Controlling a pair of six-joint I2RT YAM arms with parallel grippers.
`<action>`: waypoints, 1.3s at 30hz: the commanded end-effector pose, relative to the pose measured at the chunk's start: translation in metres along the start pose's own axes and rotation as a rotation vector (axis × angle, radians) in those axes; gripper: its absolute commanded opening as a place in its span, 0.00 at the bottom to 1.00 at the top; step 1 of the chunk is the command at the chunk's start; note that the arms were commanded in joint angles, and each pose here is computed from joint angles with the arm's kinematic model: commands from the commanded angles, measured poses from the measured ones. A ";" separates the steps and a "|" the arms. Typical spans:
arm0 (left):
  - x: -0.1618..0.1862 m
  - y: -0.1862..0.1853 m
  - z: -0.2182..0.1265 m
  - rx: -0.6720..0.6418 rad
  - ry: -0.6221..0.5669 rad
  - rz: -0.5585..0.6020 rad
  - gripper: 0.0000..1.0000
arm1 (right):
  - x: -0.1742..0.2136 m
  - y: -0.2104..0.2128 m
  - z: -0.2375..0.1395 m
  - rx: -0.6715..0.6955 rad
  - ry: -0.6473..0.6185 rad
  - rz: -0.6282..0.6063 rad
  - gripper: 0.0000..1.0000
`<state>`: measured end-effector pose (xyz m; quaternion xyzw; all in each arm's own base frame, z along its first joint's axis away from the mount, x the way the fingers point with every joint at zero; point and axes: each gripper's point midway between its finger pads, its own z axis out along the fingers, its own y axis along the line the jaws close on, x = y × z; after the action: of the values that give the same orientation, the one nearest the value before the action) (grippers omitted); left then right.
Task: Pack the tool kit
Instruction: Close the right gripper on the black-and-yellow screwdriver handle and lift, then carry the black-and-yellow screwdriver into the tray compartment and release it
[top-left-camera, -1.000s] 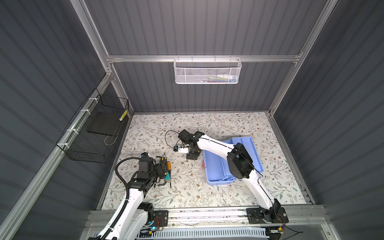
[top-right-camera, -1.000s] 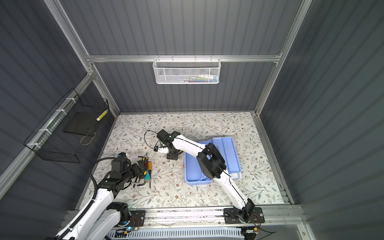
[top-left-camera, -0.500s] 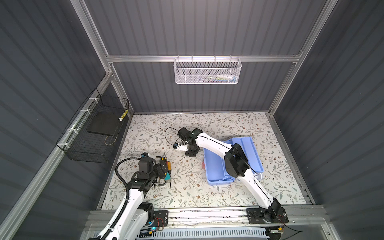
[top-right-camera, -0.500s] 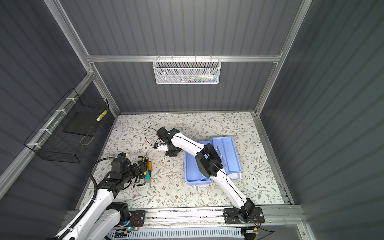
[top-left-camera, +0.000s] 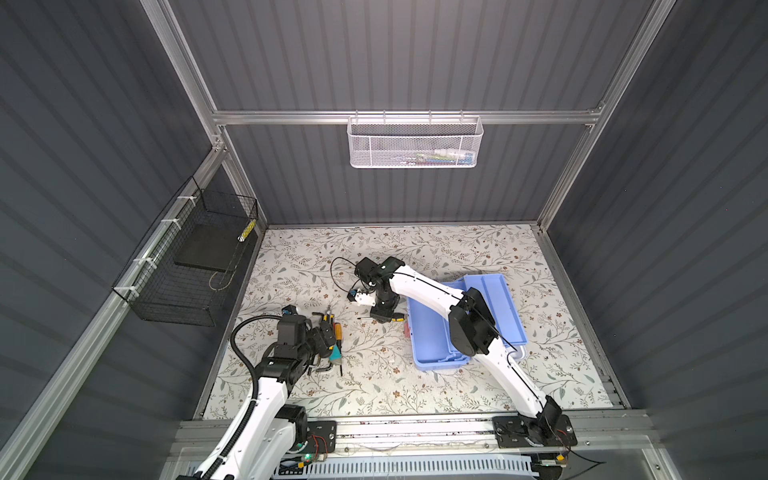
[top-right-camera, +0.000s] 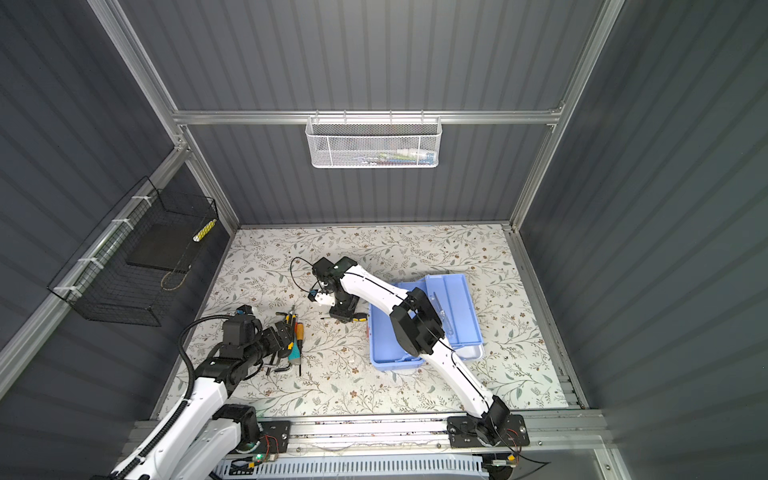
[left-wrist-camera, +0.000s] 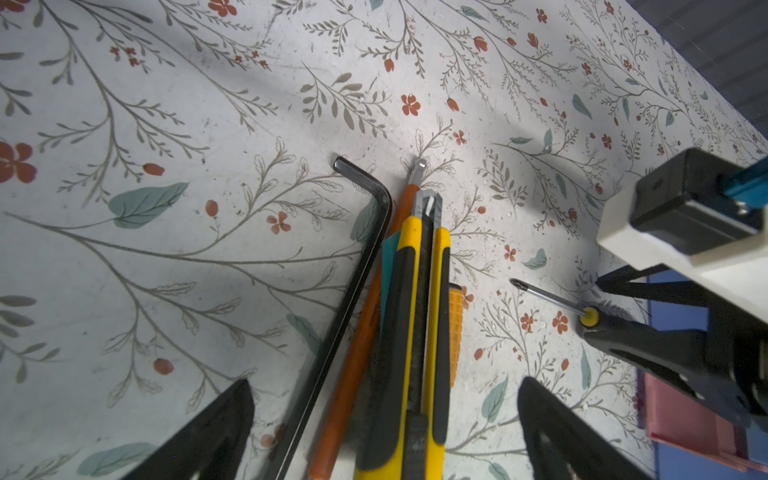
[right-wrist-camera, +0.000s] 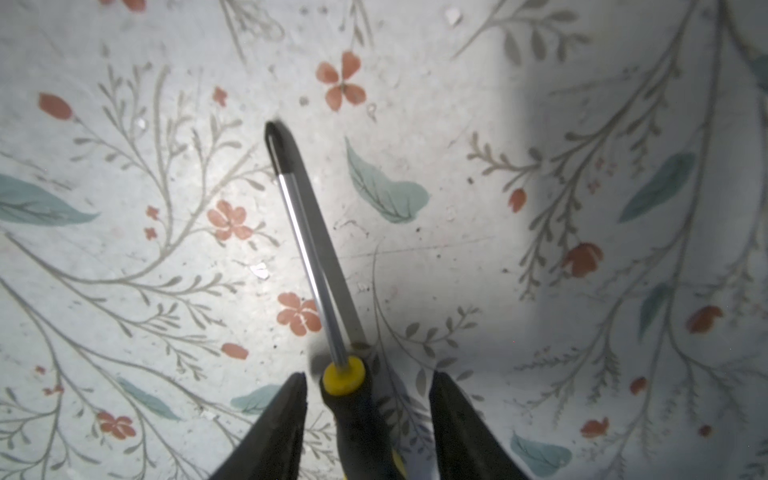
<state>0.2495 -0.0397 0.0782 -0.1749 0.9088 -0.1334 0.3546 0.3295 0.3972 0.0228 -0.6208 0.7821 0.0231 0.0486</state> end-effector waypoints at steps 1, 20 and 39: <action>0.004 0.003 0.000 -0.005 0.006 -0.004 0.99 | 0.019 0.007 0.010 -0.018 0.082 0.010 0.53; 0.003 0.003 0.000 -0.003 0.004 -0.004 0.99 | -0.001 0.013 -0.016 0.008 -0.067 0.186 0.02; 0.004 0.003 0.002 -0.008 0.014 -0.002 0.99 | 0.140 -0.055 -0.186 0.234 -0.252 0.723 0.00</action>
<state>0.2494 -0.0397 0.0777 -0.1750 0.9092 -0.1331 0.3536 0.3446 0.2728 0.1991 -0.3462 0.9110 0.0609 0.2158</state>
